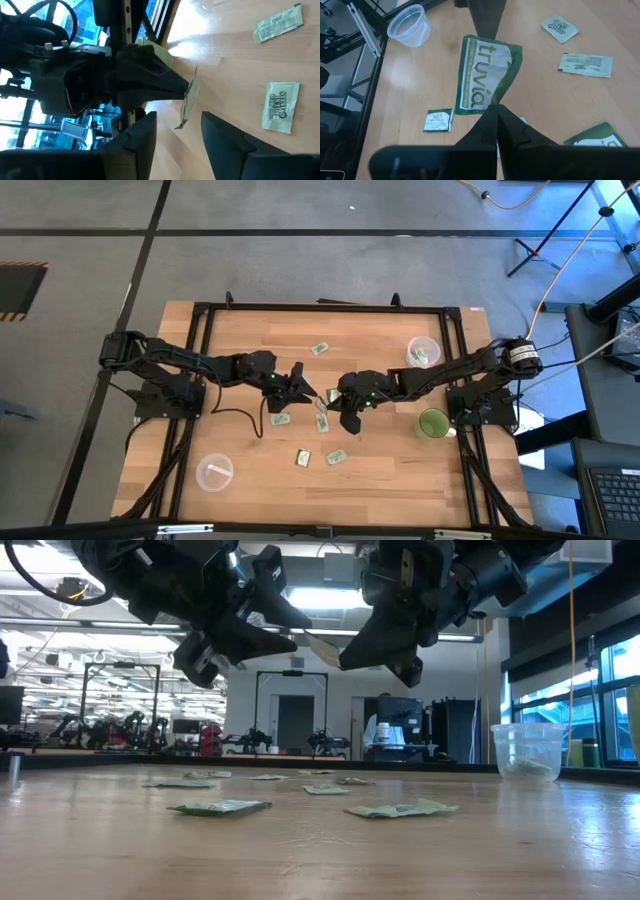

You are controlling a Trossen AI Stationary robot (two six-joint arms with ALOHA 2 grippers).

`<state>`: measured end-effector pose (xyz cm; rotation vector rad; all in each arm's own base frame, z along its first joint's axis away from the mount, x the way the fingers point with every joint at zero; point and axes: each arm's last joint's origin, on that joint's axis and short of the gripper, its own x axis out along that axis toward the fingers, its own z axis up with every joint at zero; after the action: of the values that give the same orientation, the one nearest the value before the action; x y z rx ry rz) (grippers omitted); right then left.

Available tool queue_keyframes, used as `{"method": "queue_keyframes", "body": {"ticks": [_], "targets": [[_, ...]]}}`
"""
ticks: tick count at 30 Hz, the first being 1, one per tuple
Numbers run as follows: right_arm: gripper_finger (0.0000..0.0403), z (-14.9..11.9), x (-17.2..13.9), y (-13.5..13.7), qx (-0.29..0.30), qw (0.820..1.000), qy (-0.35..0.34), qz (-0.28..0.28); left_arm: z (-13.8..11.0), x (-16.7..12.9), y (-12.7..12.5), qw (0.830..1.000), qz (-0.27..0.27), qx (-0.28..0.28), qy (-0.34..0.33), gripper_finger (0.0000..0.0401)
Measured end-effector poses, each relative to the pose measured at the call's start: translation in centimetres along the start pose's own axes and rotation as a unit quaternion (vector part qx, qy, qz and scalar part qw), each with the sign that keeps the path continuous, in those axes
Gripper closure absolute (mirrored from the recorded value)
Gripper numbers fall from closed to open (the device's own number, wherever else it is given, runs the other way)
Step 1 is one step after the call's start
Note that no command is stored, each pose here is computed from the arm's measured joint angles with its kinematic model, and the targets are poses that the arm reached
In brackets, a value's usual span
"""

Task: Pick and place items into bin
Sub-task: Put the green stevia packet into the bottom white bin

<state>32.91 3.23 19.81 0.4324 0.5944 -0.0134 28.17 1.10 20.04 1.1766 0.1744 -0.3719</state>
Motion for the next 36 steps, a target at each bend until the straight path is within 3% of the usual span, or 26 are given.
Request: {"method": "queue_keyframes", "body": {"ticks": [12,26,32,36], "targets": [[0.0403,0.1,0.0,0.1,-0.003,1.000,-0.004,0.002,-0.3,1.5,-1.0,1.000,-0.006,0.000,-0.010,0.0276],[0.0403,0.1,0.0,0.1,-0.028,1.000,-0.006,0.003,-0.2,1.5,-0.8,1.000,0.005,-0.007,-0.014,0.0395],[0.0398,0.1,0.0,0.1,-0.026,1.000,-0.006,0.003,-0.2,1.5,-0.8,1.000,0.005,-0.007,-0.013,0.0399],[0.0373,0.1,0.0,0.1,-0.032,0.999,-0.004,0.003,-0.3,1.5,-0.8,1.000,0.005,-0.024,-0.011,0.0399]]}}
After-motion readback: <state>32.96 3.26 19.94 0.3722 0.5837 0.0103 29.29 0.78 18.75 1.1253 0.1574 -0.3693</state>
